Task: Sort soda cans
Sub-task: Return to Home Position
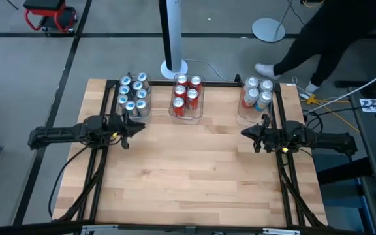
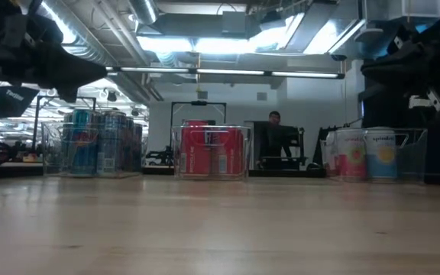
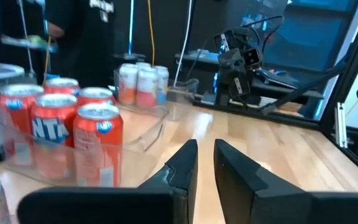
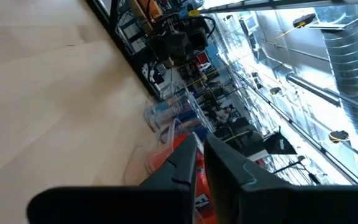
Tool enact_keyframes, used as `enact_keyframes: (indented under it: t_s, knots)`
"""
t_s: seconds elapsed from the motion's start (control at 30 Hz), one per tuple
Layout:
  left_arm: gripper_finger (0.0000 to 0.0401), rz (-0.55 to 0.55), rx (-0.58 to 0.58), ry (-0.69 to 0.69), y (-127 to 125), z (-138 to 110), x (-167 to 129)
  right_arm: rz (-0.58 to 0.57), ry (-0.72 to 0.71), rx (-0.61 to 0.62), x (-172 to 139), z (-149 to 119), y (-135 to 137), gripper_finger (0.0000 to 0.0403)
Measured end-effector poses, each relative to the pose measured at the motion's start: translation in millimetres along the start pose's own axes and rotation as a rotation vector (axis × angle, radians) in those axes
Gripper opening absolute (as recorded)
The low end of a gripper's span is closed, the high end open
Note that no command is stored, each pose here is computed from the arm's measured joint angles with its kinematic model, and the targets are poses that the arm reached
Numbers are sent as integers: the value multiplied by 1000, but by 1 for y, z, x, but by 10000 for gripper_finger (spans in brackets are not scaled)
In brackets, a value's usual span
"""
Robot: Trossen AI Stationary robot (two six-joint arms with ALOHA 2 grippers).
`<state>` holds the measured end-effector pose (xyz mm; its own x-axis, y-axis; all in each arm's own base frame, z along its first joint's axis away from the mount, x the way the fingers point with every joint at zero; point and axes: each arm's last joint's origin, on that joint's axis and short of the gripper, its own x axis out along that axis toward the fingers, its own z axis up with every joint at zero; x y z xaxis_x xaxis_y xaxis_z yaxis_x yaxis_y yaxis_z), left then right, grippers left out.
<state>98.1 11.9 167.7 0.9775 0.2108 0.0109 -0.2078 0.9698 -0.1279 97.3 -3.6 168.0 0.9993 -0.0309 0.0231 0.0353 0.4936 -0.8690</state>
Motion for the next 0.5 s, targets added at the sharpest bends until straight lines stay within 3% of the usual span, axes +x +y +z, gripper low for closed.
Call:
enact_keyframes:
  t_s: [0.5]
  knots:
    - [42,-4,-21,15,0,-1,1,-2,4,-6,0,0,0,33]
